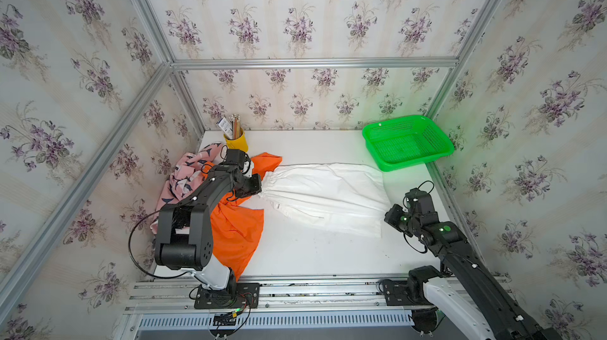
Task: Roll up the shorts
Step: Fold the shorts at the center of the board, then adjust the shorts at the center of the board.
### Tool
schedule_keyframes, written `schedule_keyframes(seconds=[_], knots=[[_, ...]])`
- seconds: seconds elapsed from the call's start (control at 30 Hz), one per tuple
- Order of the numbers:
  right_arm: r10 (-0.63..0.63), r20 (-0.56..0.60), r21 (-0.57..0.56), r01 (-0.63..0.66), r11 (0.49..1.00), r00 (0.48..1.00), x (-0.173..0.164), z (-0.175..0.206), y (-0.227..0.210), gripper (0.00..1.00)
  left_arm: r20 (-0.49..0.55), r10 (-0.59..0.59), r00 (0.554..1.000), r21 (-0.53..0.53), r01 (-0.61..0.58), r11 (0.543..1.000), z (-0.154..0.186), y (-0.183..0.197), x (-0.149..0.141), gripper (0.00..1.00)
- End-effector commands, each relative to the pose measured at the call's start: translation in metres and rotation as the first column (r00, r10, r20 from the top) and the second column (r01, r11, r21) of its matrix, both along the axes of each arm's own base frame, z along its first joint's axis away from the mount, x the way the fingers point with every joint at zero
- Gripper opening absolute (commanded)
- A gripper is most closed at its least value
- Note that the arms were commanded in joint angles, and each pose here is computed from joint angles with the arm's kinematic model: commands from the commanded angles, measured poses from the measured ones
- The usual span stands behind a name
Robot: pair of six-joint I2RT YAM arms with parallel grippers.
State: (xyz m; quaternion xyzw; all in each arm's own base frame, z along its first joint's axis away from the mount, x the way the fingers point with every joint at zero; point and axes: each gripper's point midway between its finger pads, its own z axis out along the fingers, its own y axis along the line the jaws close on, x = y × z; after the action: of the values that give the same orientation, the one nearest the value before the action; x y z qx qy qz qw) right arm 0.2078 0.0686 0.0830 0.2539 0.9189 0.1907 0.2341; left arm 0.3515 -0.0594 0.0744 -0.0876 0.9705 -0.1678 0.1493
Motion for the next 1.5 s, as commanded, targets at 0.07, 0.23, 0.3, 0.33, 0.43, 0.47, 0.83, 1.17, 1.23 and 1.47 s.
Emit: schedule_keyframes(seconds=[0.07,0.23,0.3,0.33,0.43,0.47,0.83,1.17,1.23,1.47], knots=[[-0.097,-0.049,0.084,0.101,0.991,0.994,-0.017,-0.012,-0.001,0.46,0.018,0.040,0.999,0.064,-0.041,0.997,0.008,0.014,-0.003,0.44],[-0.124,0.033,0.096,0.120,0.988,0.992,-0.004,0.014,-0.003,0.52,0.074,0.020,0.997,0.124,-0.029,0.992,0.049,0.018,0.005,0.54],[-0.096,0.054,0.104,0.090,0.990,0.994,0.004,0.022,0.004,0.49,0.115,-0.026,0.993,0.136,0.010,0.991,0.068,0.008,0.012,0.54],[-0.071,0.074,0.117,0.062,0.991,0.995,0.011,0.025,0.011,0.48,0.134,-0.062,0.989,0.142,0.042,0.989,0.077,-0.002,0.016,0.53],[0.030,0.120,0.170,-0.050,0.984,0.992,0.031,0.030,0.039,0.43,0.125,-0.170,0.978,0.139,0.153,0.978,0.080,-0.037,0.030,0.47],[0.075,0.129,0.179,-0.098,0.979,0.989,0.037,0.029,0.050,0.43,0.108,-0.199,0.974,0.135,0.184,0.974,0.075,-0.048,0.037,0.45],[0.270,-0.046,0.034,-0.269,0.963,0.962,0.081,-0.051,0.086,0.38,-0.050,-0.305,0.951,0.093,0.309,0.947,-0.008,-0.090,0.084,0.34],[0.319,-0.104,-0.133,-0.331,0.934,0.942,0.180,-0.090,0.096,0.34,-0.172,-0.272,0.947,-0.014,0.274,0.962,-0.053,-0.091,-0.008,0.38],[0.347,-0.092,-0.151,-0.358,0.922,0.933,0.210,-0.097,0.107,0.33,-0.181,-0.255,0.950,-0.029,0.254,0.967,-0.055,-0.096,-0.027,0.38],[0.561,0.081,-0.055,-0.558,0.828,0.824,0.303,-0.080,0.185,0.31,-0.111,-0.314,0.943,-0.137,0.299,0.945,-0.040,-0.181,-0.091,0.43]])
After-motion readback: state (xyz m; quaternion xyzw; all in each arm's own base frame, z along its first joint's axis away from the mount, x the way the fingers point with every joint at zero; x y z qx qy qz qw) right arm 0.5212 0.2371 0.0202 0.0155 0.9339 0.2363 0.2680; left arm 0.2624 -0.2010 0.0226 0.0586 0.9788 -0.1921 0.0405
